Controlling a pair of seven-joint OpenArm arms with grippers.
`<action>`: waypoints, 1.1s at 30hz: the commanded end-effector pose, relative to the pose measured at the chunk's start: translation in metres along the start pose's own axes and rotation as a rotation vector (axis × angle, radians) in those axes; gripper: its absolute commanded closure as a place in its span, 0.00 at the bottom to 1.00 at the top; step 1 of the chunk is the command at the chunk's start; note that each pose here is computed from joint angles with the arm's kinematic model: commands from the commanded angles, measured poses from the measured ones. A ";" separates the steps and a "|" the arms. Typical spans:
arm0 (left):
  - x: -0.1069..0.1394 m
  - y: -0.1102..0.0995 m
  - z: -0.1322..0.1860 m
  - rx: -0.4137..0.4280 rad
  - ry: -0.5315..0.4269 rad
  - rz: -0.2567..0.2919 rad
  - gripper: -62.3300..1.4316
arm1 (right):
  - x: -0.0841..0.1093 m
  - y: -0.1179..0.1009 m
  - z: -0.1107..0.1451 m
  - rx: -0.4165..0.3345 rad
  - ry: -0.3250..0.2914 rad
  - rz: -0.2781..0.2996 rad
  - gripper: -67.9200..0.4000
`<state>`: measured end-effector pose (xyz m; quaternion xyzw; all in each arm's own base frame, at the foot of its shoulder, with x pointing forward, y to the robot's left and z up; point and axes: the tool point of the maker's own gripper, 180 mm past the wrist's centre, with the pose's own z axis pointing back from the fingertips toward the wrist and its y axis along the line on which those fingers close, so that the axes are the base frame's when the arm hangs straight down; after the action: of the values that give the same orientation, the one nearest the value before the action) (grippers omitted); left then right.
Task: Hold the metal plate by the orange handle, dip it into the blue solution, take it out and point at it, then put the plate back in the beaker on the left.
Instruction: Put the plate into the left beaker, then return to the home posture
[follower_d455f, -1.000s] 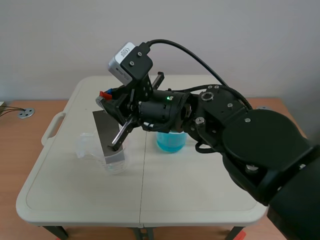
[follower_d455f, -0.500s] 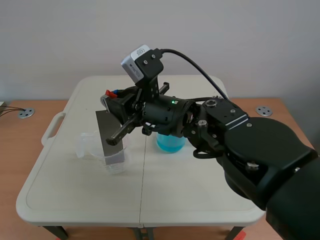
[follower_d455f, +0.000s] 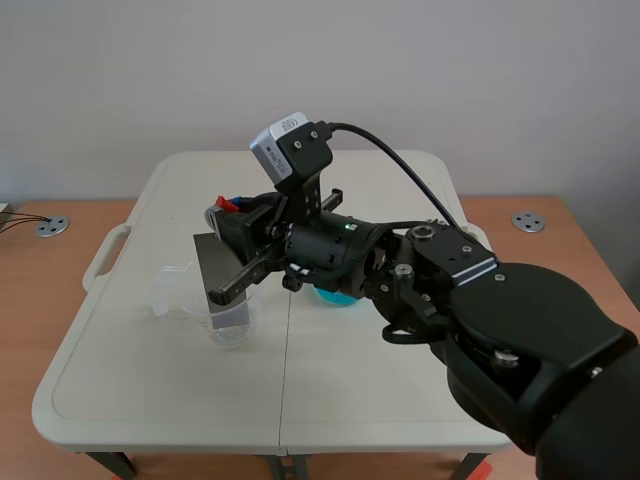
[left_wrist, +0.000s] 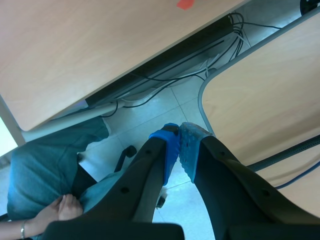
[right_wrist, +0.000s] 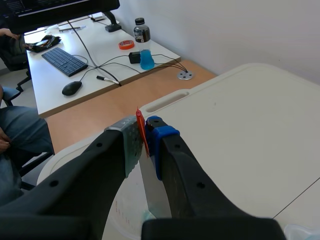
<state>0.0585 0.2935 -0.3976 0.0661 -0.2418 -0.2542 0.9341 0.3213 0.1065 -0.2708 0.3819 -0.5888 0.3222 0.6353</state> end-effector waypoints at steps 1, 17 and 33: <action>0.005 0.000 0.000 0.002 -0.018 0.005 0.95 | 0.008 0.003 -0.003 0.011 -0.024 0.002 0.97; 0.005 0.000 0.000 0.002 -0.017 0.004 0.33 | 0.010 0.001 -0.004 0.006 -0.028 0.007 0.62; 0.008 0.003 -0.002 0.010 -0.022 0.005 0.00 | 0.036 -0.026 -0.003 -0.090 -0.115 0.058 0.02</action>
<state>0.0647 0.2938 -0.3968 0.0676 -0.2484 -0.2506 0.9332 0.3405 0.0970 -0.2549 0.3531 -0.6316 0.2964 0.6234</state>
